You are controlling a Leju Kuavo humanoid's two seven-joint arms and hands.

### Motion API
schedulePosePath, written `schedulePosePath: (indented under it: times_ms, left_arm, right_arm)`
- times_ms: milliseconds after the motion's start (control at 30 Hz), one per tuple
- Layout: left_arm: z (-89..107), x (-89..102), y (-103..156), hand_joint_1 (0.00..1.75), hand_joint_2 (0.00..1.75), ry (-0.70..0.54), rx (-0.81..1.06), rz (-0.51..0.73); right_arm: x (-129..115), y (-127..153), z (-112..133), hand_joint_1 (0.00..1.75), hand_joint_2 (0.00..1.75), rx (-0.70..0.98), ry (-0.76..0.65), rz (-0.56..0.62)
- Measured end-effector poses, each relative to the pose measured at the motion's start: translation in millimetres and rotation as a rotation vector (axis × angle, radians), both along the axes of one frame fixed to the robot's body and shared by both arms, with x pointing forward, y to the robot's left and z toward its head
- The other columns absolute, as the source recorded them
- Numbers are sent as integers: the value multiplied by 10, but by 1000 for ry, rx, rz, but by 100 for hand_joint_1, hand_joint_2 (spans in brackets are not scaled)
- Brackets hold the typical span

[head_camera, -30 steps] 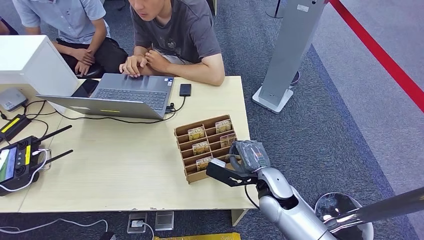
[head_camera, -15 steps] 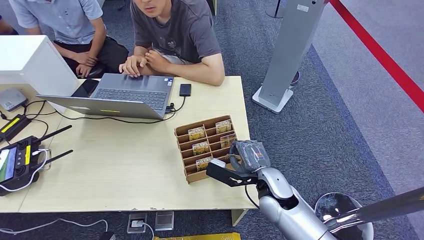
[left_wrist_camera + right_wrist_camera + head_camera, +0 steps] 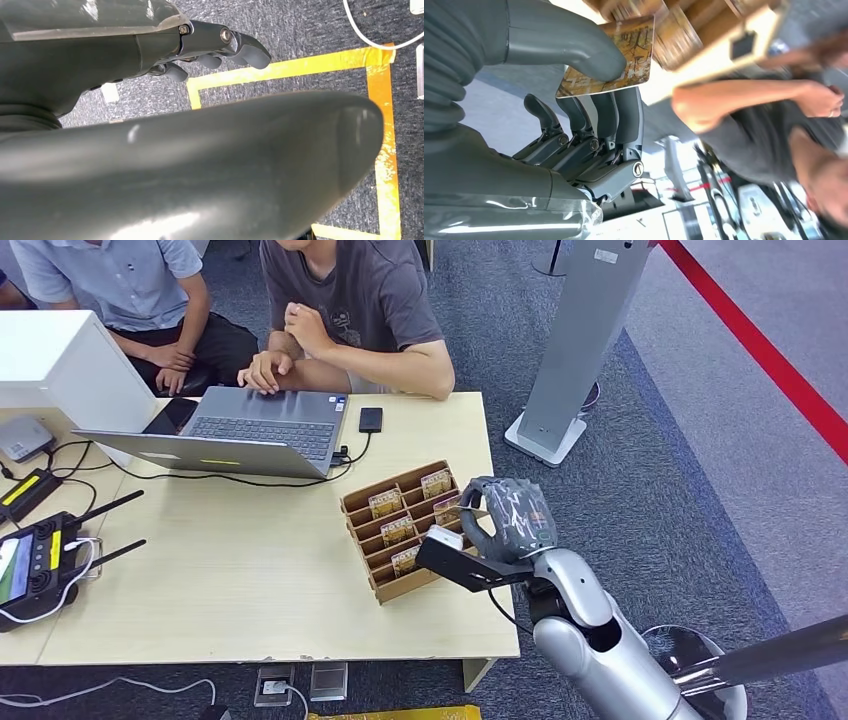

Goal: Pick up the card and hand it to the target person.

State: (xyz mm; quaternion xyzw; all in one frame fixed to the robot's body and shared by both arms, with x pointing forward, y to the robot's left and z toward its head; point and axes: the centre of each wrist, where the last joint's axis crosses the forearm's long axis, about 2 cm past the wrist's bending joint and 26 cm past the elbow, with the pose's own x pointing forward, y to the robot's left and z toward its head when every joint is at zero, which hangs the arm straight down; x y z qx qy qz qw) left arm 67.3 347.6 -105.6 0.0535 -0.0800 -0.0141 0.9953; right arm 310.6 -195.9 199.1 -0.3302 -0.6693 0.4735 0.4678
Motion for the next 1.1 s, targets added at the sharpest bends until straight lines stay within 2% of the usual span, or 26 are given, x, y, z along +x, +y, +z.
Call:
schedulePosePath:
  times_ms: [133,300,633,833,1067,1100]
  left_arm:
    - [0,0,0,0,0,0,0,1]
    - [0,3,-2,0,0,-1,1,-7]
    - [7,55,-22,0,0,-9,0,-42]
    - [14,102,-33,0,0,-10,2,-60]
    - [9,76,-34,0,0,3,1,-68]
    - [8,68,-33,0,0,5,1,-68]
  right_arm:
    - [58,-19,333,152,175,62,-86,27]
    - [213,-5,620,152,175,104,-152,72]
    - [1085,430,1064,152,175,97,-169,157]
    - [1408,671,1102,152,175,-7,-93,121]
    - [1477,778,877,152,175,-91,5,98]
    - [1478,785,844,114,175,-100,15,96]
